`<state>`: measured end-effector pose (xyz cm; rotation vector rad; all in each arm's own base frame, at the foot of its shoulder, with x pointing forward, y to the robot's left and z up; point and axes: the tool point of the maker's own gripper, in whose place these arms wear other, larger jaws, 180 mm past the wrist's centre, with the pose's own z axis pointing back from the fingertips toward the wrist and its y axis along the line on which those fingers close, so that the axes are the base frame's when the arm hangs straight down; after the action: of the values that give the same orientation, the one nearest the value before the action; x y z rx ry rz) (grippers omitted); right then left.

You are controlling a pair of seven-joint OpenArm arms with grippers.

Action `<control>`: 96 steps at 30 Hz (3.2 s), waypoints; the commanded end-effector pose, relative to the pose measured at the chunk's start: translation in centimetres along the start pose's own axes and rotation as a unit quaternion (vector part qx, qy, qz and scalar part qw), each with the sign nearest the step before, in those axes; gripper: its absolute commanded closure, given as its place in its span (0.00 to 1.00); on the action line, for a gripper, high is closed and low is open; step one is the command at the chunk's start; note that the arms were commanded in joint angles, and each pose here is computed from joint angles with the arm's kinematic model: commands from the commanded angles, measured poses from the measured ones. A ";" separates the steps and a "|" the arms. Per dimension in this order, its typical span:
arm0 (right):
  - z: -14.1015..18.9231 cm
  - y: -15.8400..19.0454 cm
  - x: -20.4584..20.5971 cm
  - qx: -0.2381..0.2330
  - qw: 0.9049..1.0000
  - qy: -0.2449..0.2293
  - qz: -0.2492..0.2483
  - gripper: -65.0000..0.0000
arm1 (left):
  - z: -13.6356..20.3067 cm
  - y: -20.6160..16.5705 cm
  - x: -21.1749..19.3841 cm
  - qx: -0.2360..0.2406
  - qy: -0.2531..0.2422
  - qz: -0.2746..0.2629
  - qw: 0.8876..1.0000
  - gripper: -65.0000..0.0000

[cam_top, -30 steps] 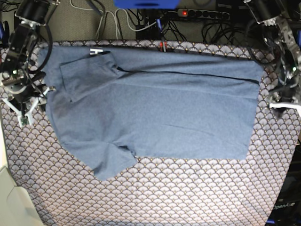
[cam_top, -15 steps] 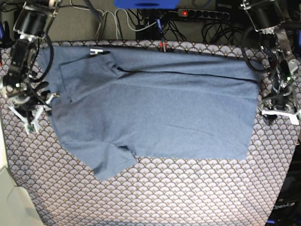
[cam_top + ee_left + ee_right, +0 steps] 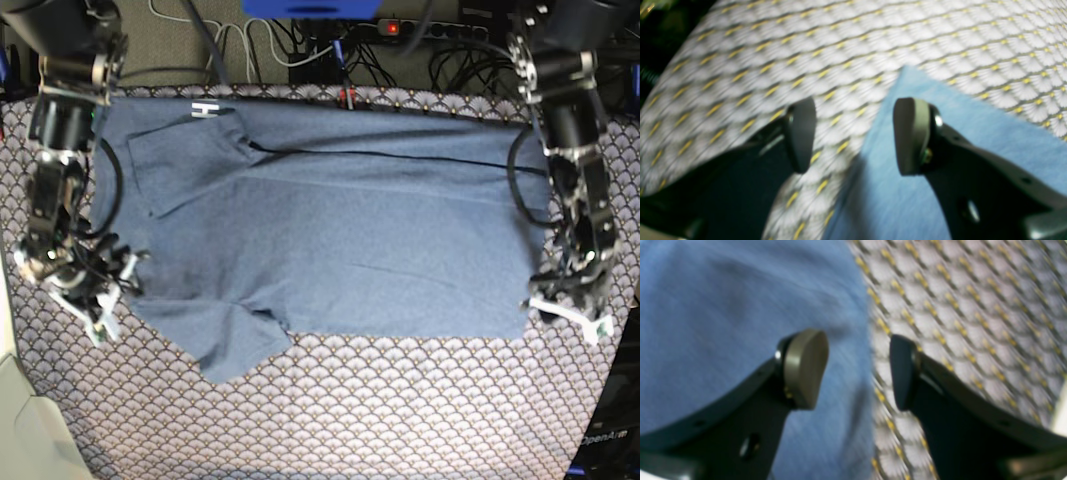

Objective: Fold the T-shirt properly
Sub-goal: 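Grasp the shirt's side edges near the hem with both grippers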

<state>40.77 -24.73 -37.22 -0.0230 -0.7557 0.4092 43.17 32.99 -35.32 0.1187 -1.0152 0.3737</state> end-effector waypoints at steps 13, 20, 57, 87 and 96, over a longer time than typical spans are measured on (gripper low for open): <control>-3.3 -1.5 5.2 0.034 0.998 -0.040 -0.020 0.47 | -5.1 -1.0 1.5 0.004 -0.077 -0.069 0.995 0.44; -3.2 -2.7 5.1 0.019 0.998 -0.056 -0.031 0.47 | -5.1 -1.8 1.6 -0.003 -0.082 -0.070 0.994 0.44; -5.0 -1.4 2.5 0.030 0.995 -0.054 -0.078 0.91 | -5.0 -3.7 1.3 -0.018 -0.101 -0.062 0.993 0.44; -5.2 -0.7 1.6 0.035 0.995 -0.045 -0.078 0.97 | -5.8 -4.9 -1.6 -0.017 -0.087 -0.046 0.995 0.44; -5.2 -0.7 1.6 0.035 0.995 -0.045 -0.078 0.97 | -5.8 -5.3 -2.2 -0.020 -0.082 -0.045 0.995 0.48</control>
<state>44.11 -23.61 -41.81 0.1332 -0.7742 0.2910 47.21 28.50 -42.05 0.1534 -1.1118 0.2653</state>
